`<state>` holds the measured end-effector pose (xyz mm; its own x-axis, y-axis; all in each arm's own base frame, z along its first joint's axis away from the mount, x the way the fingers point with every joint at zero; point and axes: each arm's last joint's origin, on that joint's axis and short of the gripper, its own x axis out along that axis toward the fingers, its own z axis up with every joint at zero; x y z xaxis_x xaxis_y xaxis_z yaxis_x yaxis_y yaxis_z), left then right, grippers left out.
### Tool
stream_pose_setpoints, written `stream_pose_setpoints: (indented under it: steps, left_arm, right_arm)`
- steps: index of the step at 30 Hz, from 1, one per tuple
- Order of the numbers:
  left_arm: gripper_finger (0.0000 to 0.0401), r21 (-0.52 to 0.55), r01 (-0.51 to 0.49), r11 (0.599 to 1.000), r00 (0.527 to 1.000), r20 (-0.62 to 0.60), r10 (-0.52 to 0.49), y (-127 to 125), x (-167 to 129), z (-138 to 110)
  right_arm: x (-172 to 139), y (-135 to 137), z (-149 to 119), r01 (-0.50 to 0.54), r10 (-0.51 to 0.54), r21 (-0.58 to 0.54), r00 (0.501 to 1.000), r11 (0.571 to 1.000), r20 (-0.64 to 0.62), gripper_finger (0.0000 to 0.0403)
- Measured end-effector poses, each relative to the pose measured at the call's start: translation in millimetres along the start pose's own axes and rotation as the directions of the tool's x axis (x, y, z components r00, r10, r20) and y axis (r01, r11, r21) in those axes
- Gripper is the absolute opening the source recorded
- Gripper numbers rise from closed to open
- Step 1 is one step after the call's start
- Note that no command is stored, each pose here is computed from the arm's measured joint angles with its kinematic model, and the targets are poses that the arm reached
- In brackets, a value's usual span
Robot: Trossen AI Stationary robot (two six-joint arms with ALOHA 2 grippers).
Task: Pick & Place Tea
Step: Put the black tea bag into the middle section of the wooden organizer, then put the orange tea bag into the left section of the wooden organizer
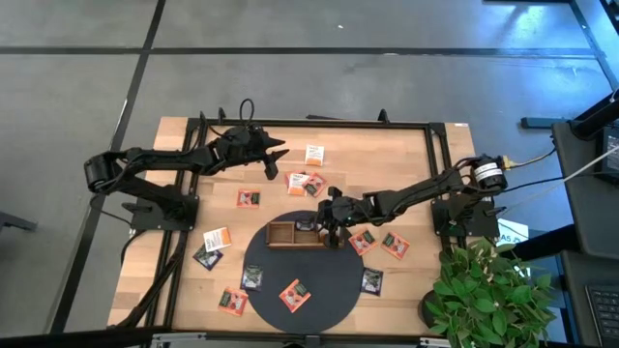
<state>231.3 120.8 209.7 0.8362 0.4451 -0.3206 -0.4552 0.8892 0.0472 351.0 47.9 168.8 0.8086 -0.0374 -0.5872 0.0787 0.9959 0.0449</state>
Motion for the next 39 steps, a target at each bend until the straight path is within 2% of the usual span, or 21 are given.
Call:
stream_pose_setpoints:
  steps: [4,9,13,16,18,22,27,30,34,39]
  left_arm:
    - [0.0143,0.000,0.000,1.000,1.000,0.000,0.000,0.0,0.0,0.0]
    - [0.0143,0.000,0.000,1.000,1.000,0.000,0.000,0.0,0.0,0.1]
    - [0.0143,0.002,0.016,1.000,1.000,-0.001,-0.016,-1.6,0.0,0.1]
    - [0.0143,0.046,0.088,0.995,0.996,-0.005,-0.088,-8.8,1.6,-1.0]
    - [0.0143,0.076,0.121,0.990,0.993,-0.014,-0.120,-14.5,4.4,-3.5]
    - [0.0143,0.090,0.137,0.986,0.990,-0.051,-0.133,-21.6,17.8,-5.5]
    - [0.0143,0.125,0.266,0.956,0.954,-0.172,-0.244,-38.6,47.1,-13.2]
    - [0.0143,0.155,0.300,0.941,0.936,-0.239,-0.259,-48.3,65.9,-21.5]
    - [0.0143,0.185,0.270,0.945,0.924,-0.324,-0.200,-51.3,87.6,-35.9]
    - [0.0143,0.185,0.252,0.950,0.909,-0.381,-0.167,-51.0,106.9,-45.2]
  right_arm:
    - [0.0,0.0,0.3,0.000,0.000,-0.044,1.000,0.999,0.003,0.0034]
    - [-0.2,-0.1,0.5,0.005,-0.005,-0.045,1.000,0.999,0.005,0.0062]
    - [-6.0,-3.5,5.7,0.117,-0.116,-0.043,0.993,0.992,0.036,0.0084]
    - [-19.3,-9.5,16.8,0.188,-0.186,-0.035,0.981,0.982,0.059,0.0091]
    - [-30.2,-18.9,24.3,0.169,-0.169,-0.019,0.985,0.985,0.041,0.0088]
    - [-46.5,-51.6,31.8,0.154,-0.154,0.119,0.988,0.981,-0.005,0.0075]
    - [-49.2,-94.7,25.5,0.181,-0.162,0.290,0.983,0.940,-0.090,0.0065]
    - [-45.8,-113.8,18.3,0.228,-0.191,0.324,0.971,0.918,-0.144,0.0068]
    - [-40.0,-132.4,9.3,0.263,-0.204,0.355,0.959,0.897,-0.196,0.0097]
    - [-24.1,-148.2,-4.5,0.262,-0.181,0.359,0.953,0.896,-0.243,0.0167]
